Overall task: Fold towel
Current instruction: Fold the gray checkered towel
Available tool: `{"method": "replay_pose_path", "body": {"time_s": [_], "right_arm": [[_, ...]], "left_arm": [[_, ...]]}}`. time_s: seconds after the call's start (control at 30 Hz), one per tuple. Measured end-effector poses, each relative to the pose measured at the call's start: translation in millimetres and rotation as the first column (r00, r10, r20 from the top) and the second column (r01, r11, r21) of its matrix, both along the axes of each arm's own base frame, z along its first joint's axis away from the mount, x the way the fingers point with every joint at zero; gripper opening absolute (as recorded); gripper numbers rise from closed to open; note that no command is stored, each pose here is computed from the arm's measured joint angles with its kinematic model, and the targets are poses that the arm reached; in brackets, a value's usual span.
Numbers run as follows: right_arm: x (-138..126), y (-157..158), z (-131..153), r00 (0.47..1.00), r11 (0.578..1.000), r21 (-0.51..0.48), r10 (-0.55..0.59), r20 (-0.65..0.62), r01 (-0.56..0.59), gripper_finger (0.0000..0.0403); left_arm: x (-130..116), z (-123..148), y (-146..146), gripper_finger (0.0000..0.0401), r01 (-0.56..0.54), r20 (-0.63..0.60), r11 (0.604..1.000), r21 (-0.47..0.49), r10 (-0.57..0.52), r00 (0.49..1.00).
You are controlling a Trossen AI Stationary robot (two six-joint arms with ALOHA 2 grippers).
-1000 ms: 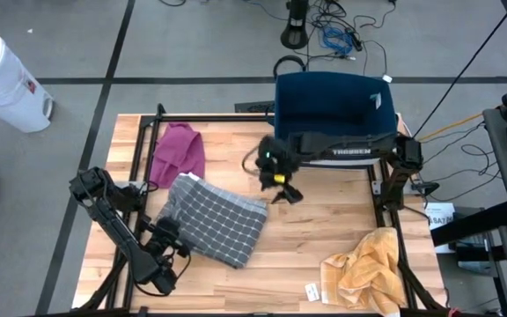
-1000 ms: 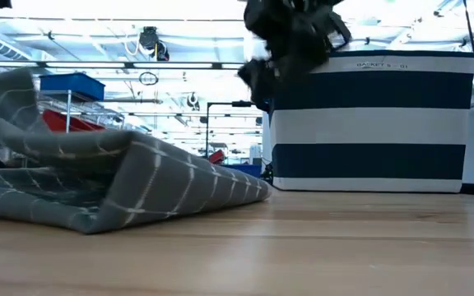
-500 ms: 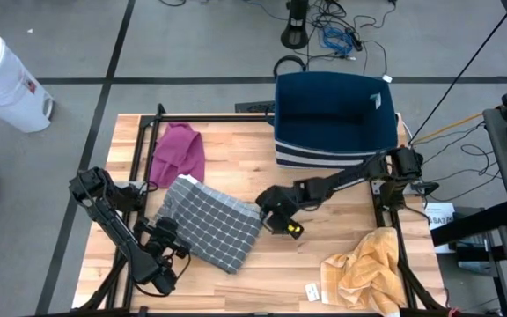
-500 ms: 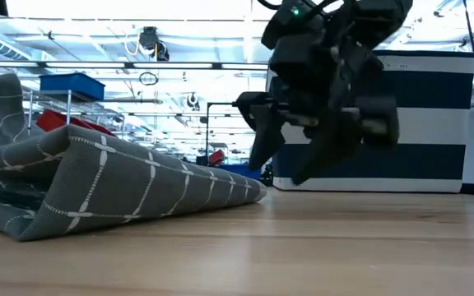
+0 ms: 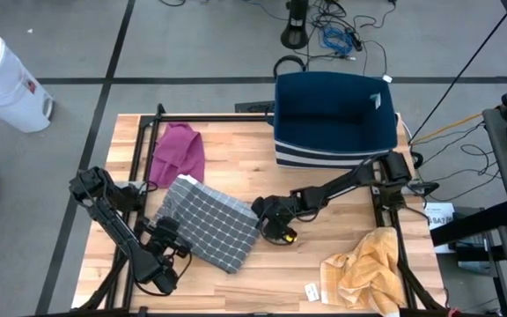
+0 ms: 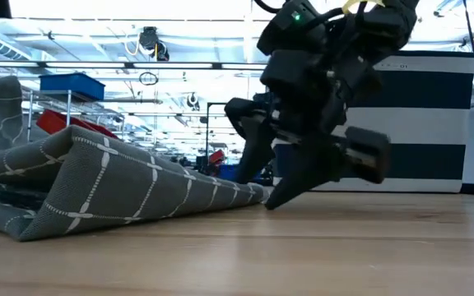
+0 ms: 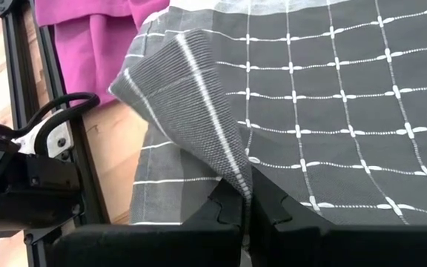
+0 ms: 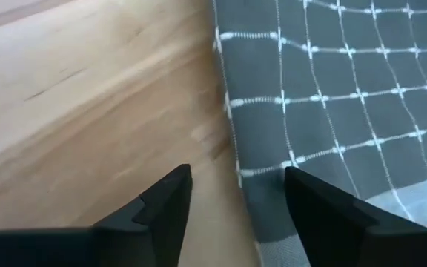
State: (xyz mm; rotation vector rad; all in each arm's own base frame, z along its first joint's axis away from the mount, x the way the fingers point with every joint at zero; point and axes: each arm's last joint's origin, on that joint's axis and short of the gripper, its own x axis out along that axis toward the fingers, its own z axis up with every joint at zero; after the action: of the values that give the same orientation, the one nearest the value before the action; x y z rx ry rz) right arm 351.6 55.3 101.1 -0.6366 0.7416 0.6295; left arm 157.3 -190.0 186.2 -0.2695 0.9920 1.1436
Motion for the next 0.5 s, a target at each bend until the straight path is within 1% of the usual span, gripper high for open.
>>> {"method": "replay_pose_path", "body": {"time_s": [0.2,0.33,0.43,0.5], "right_arm": [[7.8,0.1,-4.3,0.996,0.999,-0.02,-0.041,0.075,0.042,0.0169],[9.7,-2.9,-2.8,0.99,0.992,-0.082,-0.091,0.109,0.101,0.0143],[8.5,-4.6,-4.2,0.99,0.989,-0.101,-0.102,0.093,0.111,0.0107],[7.4,-6.4,-5.1,0.992,0.988,-0.105,-0.105,0.075,0.112,0.0068]], "left_arm": [[0.1,-0.1,-0.2,0.0,0.006,-0.003,1.0,-0.001,-0.006,1.0],[0.3,-0.3,-0.4,0.0,0.009,-0.005,1.0,-0.004,-0.009,1.0],[0.3,-0.3,-0.4,0.0001,0.016,-0.01,1.0,-0.003,-0.016,1.0],[0.2,-0.3,-0.3,0.0008,0.017,-0.011,1.0,-0.003,-0.017,1.0]]}}
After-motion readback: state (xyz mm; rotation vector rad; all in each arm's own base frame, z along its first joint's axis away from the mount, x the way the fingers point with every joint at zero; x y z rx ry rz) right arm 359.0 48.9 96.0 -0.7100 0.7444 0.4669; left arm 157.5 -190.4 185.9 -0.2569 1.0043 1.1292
